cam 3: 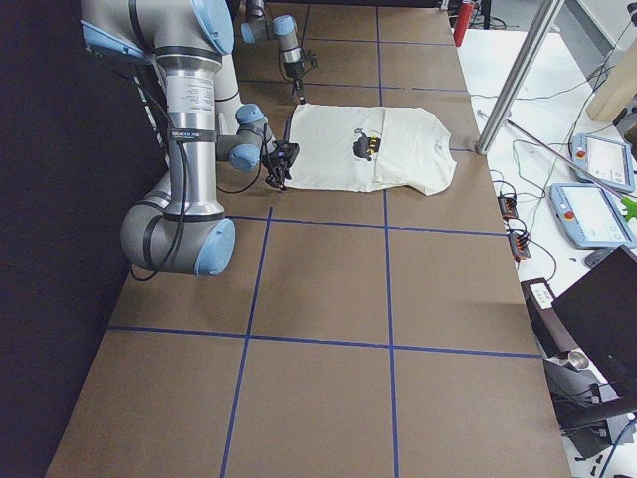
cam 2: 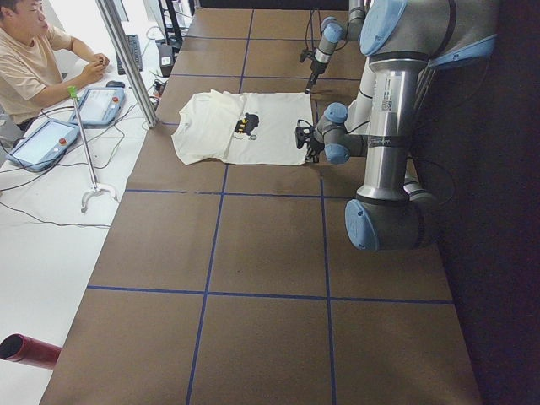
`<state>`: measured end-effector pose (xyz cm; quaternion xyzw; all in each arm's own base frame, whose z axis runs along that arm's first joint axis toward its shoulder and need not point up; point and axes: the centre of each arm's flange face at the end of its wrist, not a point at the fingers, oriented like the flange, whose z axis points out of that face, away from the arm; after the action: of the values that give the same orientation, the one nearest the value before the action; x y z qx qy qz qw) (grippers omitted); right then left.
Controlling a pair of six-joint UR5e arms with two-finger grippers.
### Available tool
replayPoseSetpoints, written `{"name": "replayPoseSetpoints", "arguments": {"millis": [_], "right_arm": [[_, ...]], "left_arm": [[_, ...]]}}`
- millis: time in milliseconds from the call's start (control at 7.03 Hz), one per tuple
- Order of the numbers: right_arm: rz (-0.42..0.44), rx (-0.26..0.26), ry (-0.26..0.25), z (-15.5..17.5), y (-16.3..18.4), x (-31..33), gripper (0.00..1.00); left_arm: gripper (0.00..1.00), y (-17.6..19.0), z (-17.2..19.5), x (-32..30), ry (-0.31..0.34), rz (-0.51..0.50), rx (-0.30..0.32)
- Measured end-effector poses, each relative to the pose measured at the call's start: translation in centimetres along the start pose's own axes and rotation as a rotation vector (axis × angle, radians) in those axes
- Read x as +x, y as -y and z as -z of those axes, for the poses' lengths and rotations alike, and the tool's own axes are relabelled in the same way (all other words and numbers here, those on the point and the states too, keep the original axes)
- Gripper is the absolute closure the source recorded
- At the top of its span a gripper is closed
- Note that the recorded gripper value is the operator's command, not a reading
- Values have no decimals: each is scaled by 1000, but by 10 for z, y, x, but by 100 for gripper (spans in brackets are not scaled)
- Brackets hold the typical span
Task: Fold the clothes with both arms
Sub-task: 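Grasp the hem corners with both grippers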
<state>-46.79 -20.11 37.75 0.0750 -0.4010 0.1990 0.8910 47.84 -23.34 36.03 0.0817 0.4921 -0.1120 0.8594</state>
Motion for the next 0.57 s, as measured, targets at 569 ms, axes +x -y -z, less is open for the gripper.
{"name": "replayPoseSetpoints", "arguments": {"millis": [569], "right_arm": [[7, -6, 0, -8, -9, -7, 100]], "left_arm": [[100, 2, 3, 1, -5, 2, 3]]}}
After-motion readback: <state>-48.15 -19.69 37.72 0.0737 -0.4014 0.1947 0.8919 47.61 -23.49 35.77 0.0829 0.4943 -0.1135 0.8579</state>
